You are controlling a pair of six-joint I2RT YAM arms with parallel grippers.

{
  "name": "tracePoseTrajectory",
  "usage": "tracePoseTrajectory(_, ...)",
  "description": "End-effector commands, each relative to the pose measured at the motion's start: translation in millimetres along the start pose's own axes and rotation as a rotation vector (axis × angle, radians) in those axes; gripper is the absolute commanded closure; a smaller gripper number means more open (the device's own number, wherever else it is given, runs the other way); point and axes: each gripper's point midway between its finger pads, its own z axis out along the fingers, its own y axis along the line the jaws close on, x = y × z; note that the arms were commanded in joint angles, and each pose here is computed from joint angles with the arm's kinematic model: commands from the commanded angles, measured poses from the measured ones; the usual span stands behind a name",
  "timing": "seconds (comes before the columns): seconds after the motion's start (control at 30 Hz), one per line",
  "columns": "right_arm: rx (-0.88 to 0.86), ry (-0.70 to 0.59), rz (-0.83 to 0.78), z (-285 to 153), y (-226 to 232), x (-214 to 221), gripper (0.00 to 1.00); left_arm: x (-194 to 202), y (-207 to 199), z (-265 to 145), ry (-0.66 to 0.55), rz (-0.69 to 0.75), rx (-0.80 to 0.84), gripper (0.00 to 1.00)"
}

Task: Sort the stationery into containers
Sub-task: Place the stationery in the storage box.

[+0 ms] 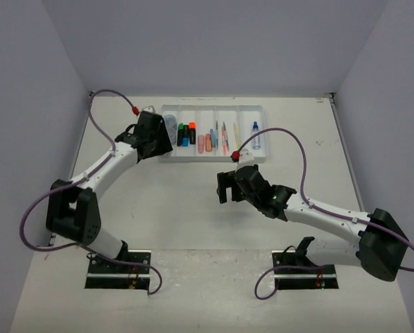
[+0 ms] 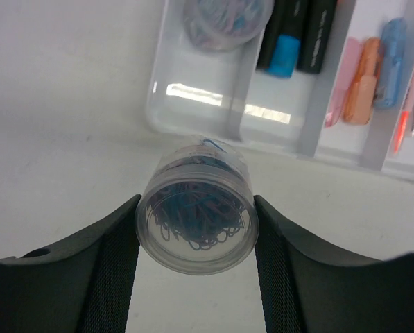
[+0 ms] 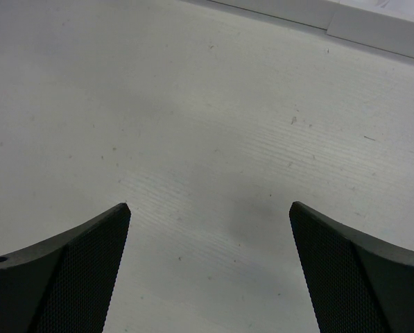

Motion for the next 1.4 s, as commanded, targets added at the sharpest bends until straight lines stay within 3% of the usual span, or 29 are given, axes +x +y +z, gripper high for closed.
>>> tracePoseTrajectory(0.0,0.021,-0.068,0.004,-4.3,-0.5,-22.2,0.01,-21.0,-27.1,35.0,0.027,0.099,0.029,1.00)
tracePoseTrajectory(0.17,0.019,-0.066,0.001,-3.6,0.1,-22.3,0.01,-33.0,-23.2,57.0,0.021,0.106,-0.052,1.00)
tracePoseTrajectory(0.6,0.006,-0.058,-0.001,-2.0,3.5,-21.2,0.01,-42.7,-17.0,68.6,0.009,0.120,-0.117,1.00)
tracePoseTrajectory(0.87,0.003,-0.049,-0.006,-0.5,4.8,-19.8,0.01,-35.7,-2.7,84.3,0.060,0.155,-0.193,1.00)
tracePoseTrajectory(1.37,-0.001,-0.034,-0.011,3.3,7.2,-17.8,0.01,-28.6,4.2,79.1,0.074,0.175,-0.205,1.00)
